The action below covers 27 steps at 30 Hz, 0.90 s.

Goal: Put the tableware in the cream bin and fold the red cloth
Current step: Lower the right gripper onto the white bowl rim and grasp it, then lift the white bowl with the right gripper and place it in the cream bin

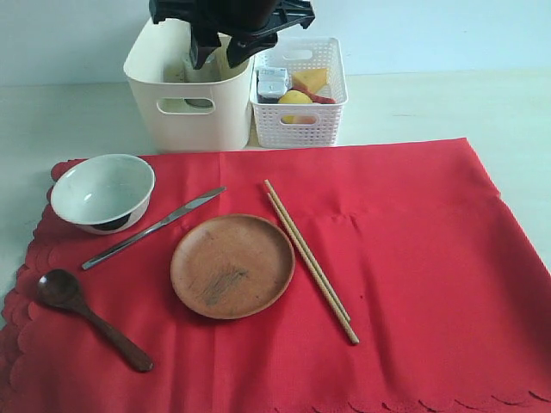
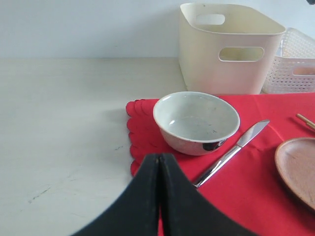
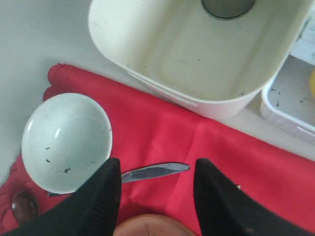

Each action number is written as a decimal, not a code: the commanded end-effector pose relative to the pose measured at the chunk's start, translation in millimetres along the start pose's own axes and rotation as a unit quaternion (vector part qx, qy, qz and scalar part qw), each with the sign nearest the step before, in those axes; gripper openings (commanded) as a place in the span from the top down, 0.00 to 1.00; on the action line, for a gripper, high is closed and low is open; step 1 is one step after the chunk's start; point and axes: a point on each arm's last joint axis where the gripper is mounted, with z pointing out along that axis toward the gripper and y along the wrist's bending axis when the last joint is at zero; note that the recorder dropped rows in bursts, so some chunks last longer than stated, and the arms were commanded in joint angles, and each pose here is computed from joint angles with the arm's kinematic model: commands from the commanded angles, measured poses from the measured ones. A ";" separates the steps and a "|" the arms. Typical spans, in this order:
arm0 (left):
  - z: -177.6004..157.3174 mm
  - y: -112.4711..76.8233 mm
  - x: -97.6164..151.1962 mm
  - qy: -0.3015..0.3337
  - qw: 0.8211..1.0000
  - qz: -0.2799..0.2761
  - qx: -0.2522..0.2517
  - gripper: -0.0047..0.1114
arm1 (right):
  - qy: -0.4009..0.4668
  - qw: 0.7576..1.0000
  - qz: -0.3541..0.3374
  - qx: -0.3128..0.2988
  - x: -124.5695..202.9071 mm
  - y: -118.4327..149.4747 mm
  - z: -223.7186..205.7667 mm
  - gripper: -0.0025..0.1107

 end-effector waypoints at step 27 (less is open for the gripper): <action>-0.6 -0.5 -2.0 -0.009 1.000 0.000 0.004 0.95 | 0.058 0.998 -0.003 -0.032 61.3 50.9 152.8 0.57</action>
